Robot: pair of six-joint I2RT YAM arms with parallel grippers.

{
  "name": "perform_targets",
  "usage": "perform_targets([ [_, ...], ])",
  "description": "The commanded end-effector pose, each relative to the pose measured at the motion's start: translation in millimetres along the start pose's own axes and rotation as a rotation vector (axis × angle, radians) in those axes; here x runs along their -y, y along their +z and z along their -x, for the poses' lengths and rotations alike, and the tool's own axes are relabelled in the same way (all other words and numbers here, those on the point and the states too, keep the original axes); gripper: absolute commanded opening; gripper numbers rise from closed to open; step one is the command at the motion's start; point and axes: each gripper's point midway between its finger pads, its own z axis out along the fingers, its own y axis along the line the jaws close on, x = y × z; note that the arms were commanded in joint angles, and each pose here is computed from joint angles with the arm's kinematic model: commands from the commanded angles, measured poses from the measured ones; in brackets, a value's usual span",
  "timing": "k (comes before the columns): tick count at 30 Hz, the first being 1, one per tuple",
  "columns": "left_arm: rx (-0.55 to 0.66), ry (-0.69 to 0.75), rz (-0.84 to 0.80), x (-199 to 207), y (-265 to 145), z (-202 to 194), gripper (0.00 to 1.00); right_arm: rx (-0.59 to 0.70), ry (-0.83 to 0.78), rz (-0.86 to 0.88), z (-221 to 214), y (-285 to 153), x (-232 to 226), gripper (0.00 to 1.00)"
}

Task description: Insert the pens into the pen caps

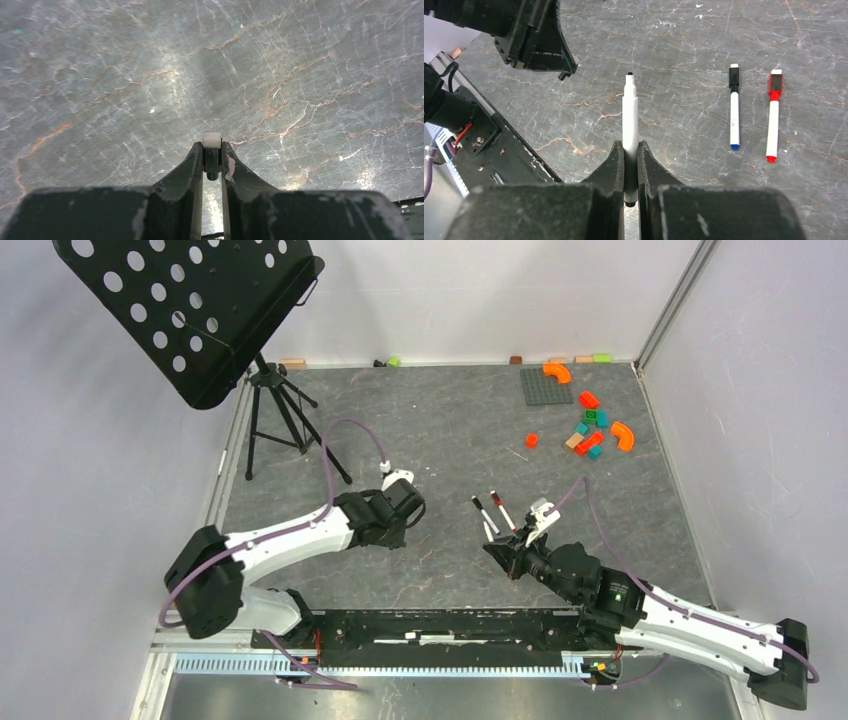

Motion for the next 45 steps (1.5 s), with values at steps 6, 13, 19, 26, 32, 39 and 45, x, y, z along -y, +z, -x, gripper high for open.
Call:
perform_targets([
  [6, 0.223, -0.077, -0.039, -13.1, -31.7, 27.5, 0.02, 0.105, 0.104, 0.103, 21.6, 13.9, -28.1, 0.0],
  [13, 0.511, -0.225, -0.23, -21.8, -76.3, 44.9, 0.02, 0.123, 0.122, 0.19, 28.1, 20.2, -48.2, 0.0],
  [19, 0.681, -0.3, -0.418, -17.8, -109.8, 54.0, 0.02, 0.142, 0.131, 0.36, 29.5, 18.1, -78.2, 0.0],
  [26, 0.789, -0.424, -0.662, -0.2, -138.7, 61.6, 0.02, 0.154, 0.114, 0.492, 31.5, 16.3, -104.7, 0.0],
  [32, 0.851, -0.505, -0.839, 12.3, -151.3, 63.3, 0.02, 0.157, 0.104, 0.512, 28.9, 20.4, -112.2, 0.0],
  [39, 0.901, -0.503, -1.019, 27.0, -168.5, 60.5, 0.02, 0.209, 0.067, 0.563, 37.4, 13.6, -125.2, 0.0],
  [45, 0.946, -0.487, -1.176, 36.9, -189.7, 57.9, 0.02, 0.186, 0.05, 0.528, 31.8, 16.7, -126.5, 0.0],
])
